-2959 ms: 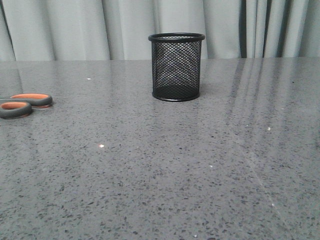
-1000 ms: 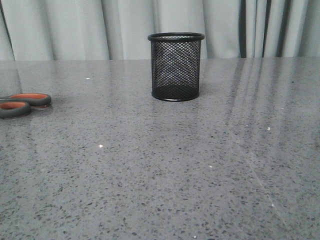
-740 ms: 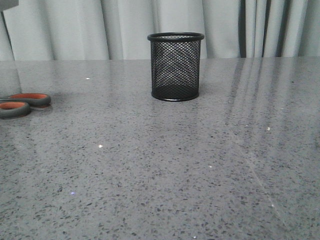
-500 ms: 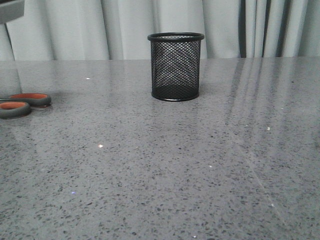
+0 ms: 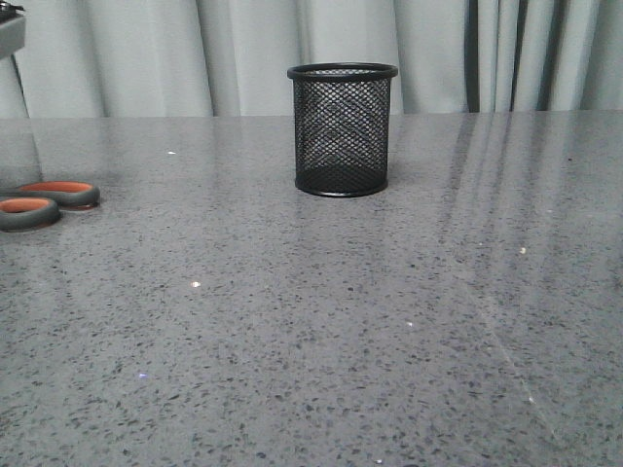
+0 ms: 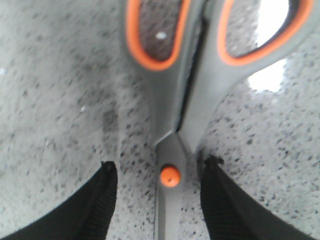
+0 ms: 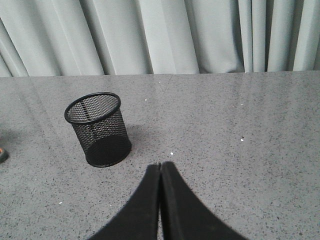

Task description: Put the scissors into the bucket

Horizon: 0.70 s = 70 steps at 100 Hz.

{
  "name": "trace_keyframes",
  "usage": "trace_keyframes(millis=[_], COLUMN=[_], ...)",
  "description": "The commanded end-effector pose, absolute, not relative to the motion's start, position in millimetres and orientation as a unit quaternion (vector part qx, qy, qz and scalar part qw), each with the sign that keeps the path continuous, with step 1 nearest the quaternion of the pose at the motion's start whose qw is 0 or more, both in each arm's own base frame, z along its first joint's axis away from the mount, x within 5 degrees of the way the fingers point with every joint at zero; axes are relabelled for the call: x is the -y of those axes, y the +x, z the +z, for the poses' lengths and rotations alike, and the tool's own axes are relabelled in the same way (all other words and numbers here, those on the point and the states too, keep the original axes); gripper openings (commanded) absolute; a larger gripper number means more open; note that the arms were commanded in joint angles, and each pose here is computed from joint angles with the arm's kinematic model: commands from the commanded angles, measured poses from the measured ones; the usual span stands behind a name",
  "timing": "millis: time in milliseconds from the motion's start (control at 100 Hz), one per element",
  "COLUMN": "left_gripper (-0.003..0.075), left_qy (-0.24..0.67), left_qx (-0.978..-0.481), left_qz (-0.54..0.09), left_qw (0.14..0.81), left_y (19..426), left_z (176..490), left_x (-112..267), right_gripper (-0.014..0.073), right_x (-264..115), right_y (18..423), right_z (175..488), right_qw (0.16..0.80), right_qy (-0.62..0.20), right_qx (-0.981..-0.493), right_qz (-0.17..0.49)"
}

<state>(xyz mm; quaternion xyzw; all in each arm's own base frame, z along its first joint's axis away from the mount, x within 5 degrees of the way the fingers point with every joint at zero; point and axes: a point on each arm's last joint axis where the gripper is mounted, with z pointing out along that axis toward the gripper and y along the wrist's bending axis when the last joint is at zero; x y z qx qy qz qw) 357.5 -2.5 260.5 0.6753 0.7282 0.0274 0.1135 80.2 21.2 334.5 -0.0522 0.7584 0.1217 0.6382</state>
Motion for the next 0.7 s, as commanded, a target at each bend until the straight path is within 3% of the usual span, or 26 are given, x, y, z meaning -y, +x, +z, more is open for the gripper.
trace_keyframes(millis=[0,220,690], left_gripper=[0.0348,0.0348,0.0348], left_qy=[0.659,0.649,0.673], left_qx=[-0.733,-0.737,-0.720], left_qz=[0.043,0.033,-0.013], left_qw=[0.163,0.189,0.169], left_y=[357.0,361.2,355.6], left_z=[284.8,283.6,278.0], left_x=[1.8,5.7,14.5], right_gripper=[-0.0048,-0.0048,-0.0048], right_x=[-21.2,-21.2,-21.2], right_y=[81.8,81.8,81.8], right_z=[351.1,351.1,351.1], right_qw=[0.673,0.673,0.673], right_qy=[-0.054,-0.054,-0.054], right_qx=[-0.727,-0.727,-0.727], right_qz=[0.121,0.121,0.121])
